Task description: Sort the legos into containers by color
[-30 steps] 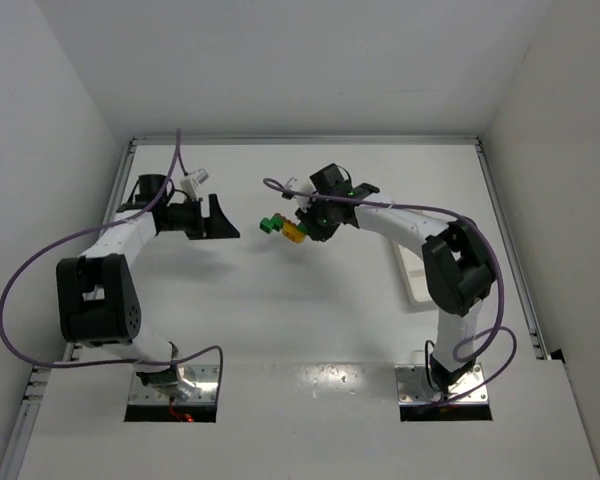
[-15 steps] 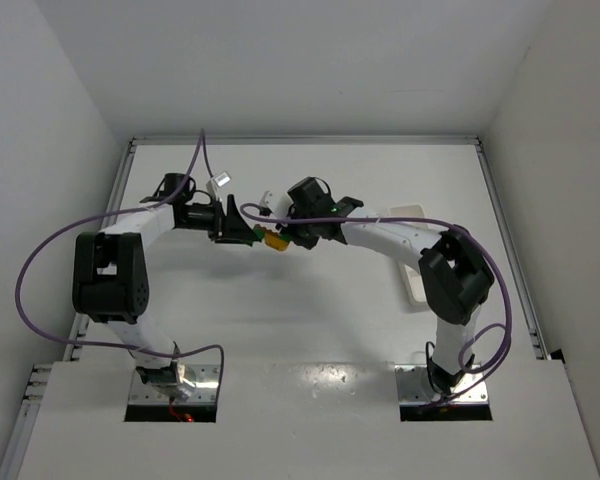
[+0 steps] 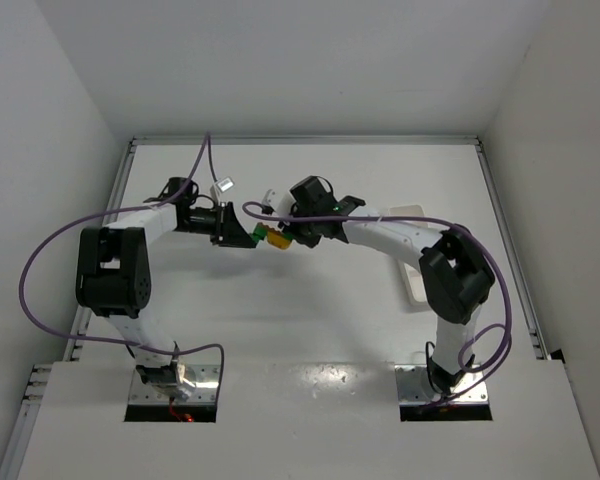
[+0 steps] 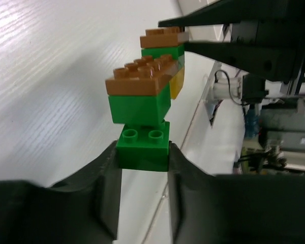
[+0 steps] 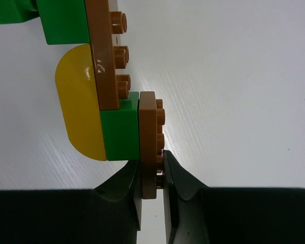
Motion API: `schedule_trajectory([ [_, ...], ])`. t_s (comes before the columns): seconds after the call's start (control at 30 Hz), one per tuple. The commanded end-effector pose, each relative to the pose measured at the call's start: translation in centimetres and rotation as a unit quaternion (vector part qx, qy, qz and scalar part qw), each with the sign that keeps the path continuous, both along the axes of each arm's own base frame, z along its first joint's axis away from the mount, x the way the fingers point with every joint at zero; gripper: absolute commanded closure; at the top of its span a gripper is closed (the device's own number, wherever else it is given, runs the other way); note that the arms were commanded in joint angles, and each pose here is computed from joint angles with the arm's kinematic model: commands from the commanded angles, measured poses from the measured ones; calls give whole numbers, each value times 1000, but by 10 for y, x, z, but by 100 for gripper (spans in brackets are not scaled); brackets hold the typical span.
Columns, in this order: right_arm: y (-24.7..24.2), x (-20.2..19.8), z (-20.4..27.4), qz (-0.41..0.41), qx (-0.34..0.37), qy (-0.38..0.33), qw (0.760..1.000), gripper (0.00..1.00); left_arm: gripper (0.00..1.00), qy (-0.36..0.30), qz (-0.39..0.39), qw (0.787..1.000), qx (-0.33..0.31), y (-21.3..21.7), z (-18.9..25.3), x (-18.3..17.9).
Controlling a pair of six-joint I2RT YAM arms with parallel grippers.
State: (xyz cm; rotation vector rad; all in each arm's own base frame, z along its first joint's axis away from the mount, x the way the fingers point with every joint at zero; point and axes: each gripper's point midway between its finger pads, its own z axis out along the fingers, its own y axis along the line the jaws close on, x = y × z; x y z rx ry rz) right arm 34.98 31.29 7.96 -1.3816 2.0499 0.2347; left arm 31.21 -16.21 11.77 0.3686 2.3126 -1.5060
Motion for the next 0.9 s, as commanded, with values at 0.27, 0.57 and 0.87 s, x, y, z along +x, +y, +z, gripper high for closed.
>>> schedule_trajectory([
  [0.27,-27,23,23,-45,21,-30,998,100,99,-22,-17,1000,9,-1,-5,-18],
  [0.57,-117,58,47,-185,25,-42,982,100,100,-150,-37,981,114,-46,14,-11],
  [0.87,-273,61,88,-405,40,-74,910,100,100,-271,-23,955,117,-150,57,47],
])
